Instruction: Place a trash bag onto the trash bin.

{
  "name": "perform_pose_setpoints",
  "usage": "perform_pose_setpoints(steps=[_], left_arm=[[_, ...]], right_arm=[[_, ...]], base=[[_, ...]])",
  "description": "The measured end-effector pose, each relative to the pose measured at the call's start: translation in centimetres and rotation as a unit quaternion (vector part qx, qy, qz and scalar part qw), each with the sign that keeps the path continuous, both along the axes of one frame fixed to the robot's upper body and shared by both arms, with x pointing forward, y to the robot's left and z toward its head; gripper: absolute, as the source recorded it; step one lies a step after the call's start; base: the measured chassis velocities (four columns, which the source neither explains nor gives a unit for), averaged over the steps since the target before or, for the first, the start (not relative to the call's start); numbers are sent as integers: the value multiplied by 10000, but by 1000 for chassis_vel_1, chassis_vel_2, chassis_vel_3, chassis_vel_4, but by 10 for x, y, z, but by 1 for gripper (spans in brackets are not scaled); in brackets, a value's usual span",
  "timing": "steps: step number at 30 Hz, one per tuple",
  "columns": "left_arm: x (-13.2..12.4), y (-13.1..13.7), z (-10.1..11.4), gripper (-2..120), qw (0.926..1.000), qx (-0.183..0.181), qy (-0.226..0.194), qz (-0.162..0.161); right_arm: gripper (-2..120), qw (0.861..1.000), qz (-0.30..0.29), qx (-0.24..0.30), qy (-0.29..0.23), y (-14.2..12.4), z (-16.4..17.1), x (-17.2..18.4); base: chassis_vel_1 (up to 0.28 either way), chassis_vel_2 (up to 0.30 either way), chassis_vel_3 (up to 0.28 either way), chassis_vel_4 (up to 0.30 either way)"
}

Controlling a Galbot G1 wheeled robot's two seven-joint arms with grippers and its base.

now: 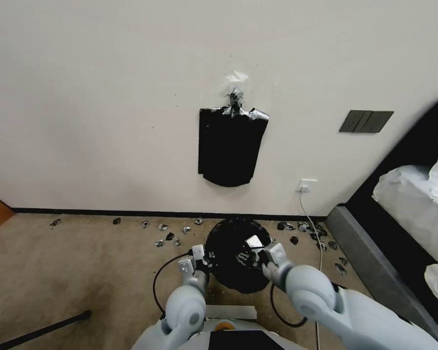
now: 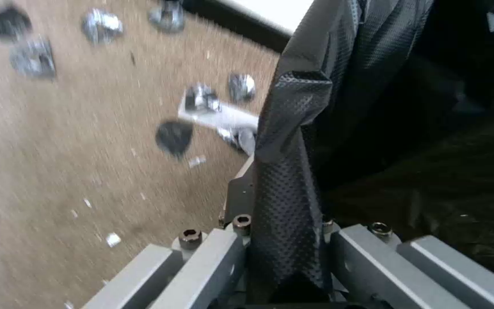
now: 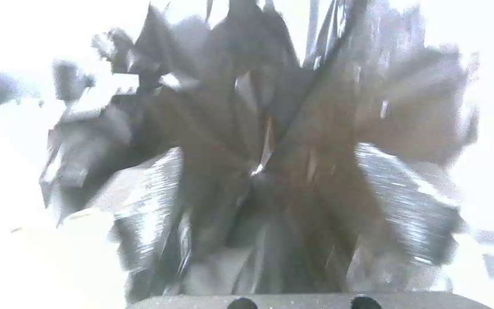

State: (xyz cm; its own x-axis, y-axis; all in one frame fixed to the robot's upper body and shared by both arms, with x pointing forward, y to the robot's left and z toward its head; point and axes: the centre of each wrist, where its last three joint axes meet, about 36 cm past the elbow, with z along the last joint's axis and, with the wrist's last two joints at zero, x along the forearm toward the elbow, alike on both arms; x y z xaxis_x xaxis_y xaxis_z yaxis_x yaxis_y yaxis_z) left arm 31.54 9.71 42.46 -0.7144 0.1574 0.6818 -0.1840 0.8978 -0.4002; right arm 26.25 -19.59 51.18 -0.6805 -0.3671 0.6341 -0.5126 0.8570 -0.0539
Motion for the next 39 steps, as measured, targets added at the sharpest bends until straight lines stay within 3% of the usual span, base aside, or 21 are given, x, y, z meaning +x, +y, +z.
perform_pose_setpoints(steps=[2,4,12,18,22,27,30,32,35,37,39], left_arm=[[5,-3,-3,1,9999,74,120,54],[7,-4,-5,1,9998,111,179,45],[3,1,-11,1,9989,338,329,-31],[4,6,-11,3,9988,273,400,-6],[6,9,-10,22,9991,242,334,21],[6,11,-6,33,9996,213,182,25],[2,14,4,51,9998,171,-49,-63],[0,15,6,54,9998,170,-98,-91],[-8,20,9,64,9990,239,-304,-213],[-18,32,6,75,9945,467,-848,-396],[-19,36,5,77,9923,558,-1024,-411]], right_arm=[[97,10000,-38,-24,15,1,-3,-5],[99,10000,-62,-32,13,0,-4,-6],[100,9999,-119,-53,-45,-1,-4,-3],[100,9998,-164,-13,-116,-2,-5,0],[100,9997,-215,4,-152,-3,-5,1],[100,9995,-264,10,-158,-3,-7,2],[100,9994,-303,30,-173,-3,-7,3],[100,9993,-314,31,-188,-3,-8,3],[100,9986,-392,66,-344,-3,-11,4],[100,9955,-540,167,-755,-6,-21,8],[100,9943,-578,197,-876,-7,-24,9]], base=[[0,0,0,0],[0,0,0,0],[0,0,0,0],[0,0,0,0],[0,0,0,0],[0,0,0,0],[0,0,0,0],[0,0,0,0],[0,0,0,0],[0,0,0,0],[0,0,0,0]])
